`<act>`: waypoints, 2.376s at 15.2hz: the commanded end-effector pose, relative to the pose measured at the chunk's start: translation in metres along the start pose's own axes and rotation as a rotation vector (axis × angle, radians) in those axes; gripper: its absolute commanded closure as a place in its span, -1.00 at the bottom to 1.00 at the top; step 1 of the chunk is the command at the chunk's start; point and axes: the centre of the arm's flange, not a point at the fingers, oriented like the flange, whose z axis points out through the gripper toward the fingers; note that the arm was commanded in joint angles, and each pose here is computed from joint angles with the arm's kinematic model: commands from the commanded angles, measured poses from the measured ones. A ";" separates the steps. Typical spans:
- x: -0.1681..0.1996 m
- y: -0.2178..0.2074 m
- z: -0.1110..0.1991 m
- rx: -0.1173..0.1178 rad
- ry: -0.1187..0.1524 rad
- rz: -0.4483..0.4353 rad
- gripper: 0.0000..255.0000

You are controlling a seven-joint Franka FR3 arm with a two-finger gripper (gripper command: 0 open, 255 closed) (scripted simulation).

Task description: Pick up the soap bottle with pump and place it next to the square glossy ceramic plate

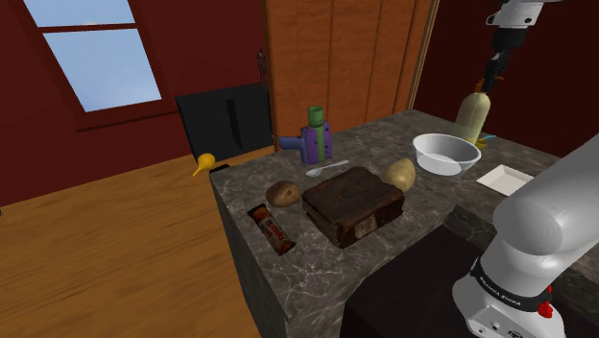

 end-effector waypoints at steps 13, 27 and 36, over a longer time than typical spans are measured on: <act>-0.042 0.076 0.034 -0.001 0.000 -0.002 1.00; -0.042 0.077 0.076 -0.001 0.000 -0.002 1.00; -0.042 0.077 0.049 -0.001 0.000 -0.002 -1.00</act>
